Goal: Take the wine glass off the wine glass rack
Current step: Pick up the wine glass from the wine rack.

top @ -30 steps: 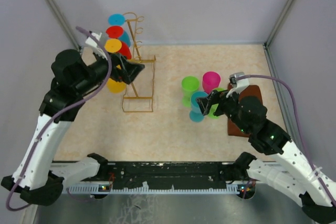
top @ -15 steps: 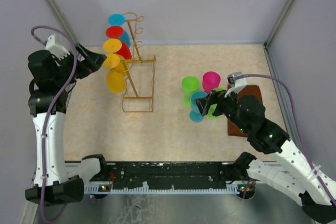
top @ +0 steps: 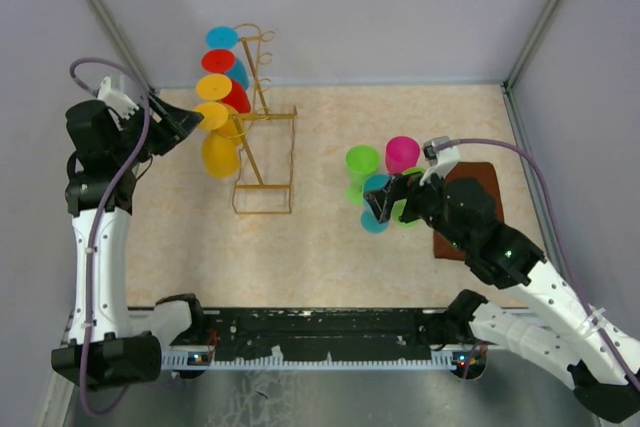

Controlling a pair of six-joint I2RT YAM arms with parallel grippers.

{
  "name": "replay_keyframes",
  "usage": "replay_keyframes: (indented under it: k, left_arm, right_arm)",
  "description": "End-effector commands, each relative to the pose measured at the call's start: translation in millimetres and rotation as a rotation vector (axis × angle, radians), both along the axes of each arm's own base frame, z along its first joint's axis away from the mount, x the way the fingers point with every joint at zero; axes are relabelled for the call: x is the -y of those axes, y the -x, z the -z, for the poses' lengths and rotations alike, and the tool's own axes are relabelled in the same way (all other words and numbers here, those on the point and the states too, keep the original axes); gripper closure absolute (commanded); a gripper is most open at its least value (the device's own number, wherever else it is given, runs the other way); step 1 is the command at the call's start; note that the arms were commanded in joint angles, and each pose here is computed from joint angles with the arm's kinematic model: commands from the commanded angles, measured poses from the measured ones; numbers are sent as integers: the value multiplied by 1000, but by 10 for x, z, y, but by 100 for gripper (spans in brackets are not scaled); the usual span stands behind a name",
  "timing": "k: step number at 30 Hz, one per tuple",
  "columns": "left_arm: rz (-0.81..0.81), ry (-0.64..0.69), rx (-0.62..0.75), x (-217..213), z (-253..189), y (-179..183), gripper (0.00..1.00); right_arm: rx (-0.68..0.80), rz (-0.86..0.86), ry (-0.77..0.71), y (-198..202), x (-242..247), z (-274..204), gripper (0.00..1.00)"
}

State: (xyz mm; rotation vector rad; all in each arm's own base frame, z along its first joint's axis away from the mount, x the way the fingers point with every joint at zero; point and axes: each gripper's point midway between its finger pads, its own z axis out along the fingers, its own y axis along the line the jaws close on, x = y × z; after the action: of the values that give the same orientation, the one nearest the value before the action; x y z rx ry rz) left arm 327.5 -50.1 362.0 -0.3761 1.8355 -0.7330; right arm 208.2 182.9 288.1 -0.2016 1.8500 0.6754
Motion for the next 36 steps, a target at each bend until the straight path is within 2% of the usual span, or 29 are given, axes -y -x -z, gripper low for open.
replay_keyframes:
  k: [1,6,9,20,36]
  left_arm:
    - [9,29,48,7,-107,-60,36]
    - [-4,38,50,-17,-80,-96,43]
    - [-7,47,45,-23,-58,-118,51]
    - [-8,54,41,-27,-26,-144,61]
    - [-12,64,19,-36,30,-173,78]
  right_arm:
    - [29,-34,-33,36,-52,-223,4]
    - [26,-53,-46,76,-67,-238,4]
    - [31,-56,-58,93,-63,-268,3]
    - [83,-87,-125,180,-61,-435,1]
    - [73,-24,-138,149,39,-422,1]
